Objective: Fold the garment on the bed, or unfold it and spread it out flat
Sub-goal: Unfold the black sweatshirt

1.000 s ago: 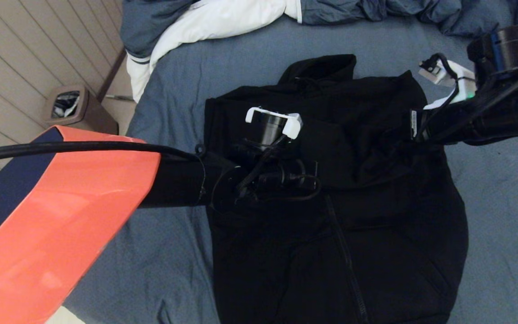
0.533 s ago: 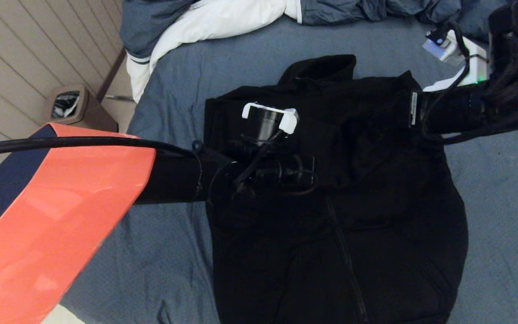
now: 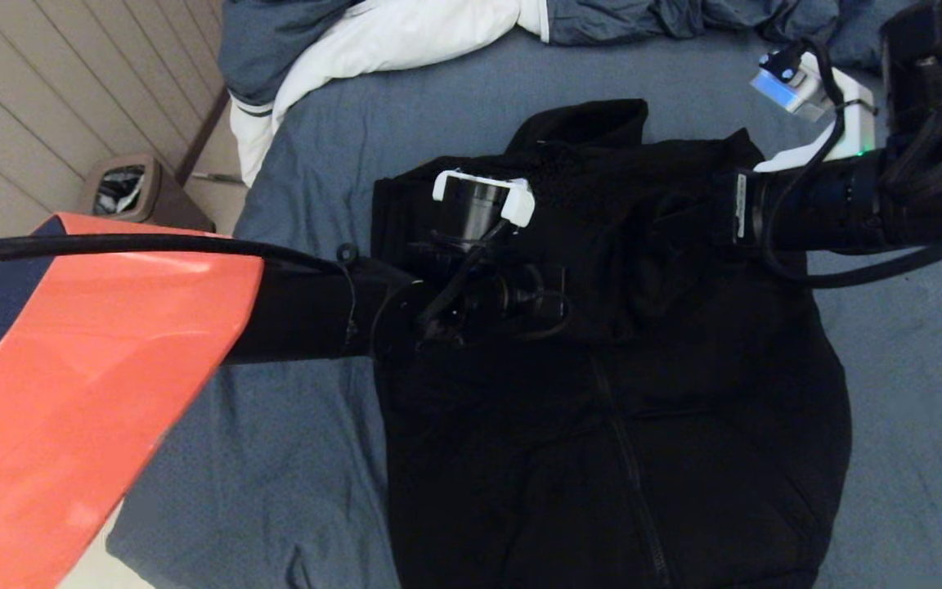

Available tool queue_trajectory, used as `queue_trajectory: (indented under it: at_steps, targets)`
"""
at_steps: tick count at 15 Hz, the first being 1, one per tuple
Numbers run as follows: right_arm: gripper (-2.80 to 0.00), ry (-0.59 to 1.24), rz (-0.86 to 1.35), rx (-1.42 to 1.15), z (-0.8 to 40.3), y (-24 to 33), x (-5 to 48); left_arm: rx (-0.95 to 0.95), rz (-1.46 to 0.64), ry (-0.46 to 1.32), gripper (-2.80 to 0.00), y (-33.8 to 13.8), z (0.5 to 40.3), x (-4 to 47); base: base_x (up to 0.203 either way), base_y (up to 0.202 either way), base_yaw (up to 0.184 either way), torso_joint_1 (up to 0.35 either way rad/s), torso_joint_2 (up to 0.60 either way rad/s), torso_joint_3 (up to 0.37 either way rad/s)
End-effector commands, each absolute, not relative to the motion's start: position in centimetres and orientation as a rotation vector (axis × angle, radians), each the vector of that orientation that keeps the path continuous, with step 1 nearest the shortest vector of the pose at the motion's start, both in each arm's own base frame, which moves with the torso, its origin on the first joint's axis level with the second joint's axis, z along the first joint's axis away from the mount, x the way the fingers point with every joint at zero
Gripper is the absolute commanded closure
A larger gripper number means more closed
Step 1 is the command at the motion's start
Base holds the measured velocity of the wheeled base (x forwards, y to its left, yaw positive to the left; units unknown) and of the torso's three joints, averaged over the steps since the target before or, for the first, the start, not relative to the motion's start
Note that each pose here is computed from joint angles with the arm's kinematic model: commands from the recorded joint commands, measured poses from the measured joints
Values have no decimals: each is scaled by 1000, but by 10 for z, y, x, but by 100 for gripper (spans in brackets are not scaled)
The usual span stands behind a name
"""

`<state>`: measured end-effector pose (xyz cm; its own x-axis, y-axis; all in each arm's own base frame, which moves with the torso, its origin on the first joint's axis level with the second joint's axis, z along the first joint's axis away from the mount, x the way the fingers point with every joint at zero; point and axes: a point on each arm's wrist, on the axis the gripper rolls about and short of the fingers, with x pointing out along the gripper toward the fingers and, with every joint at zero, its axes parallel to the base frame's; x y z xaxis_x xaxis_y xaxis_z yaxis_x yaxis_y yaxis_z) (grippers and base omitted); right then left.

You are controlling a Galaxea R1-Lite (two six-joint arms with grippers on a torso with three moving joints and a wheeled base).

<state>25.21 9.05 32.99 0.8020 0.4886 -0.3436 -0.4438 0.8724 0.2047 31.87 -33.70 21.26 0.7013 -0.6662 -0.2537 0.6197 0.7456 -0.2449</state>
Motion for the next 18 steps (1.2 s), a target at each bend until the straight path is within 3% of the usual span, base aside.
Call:
queue_trajectory:
  at_steps: [1, 9, 18]
  targets:
    - [0, 402, 523, 113, 330, 96, 250, -168, -720, 302, -280, -331, 231, 313, 0, 0, 0, 0, 0, 0]
    - [0, 383, 588, 113, 337, 125, 265, -211, -776, 225, -280, -311, 263, 278, 0, 0, 0, 0, 0, 0]
    - [0, 304, 531, 108, 354, 141, 290, -155, -937, 217, -280, -340, 238, 217, 0, 0, 0, 0, 0, 0]
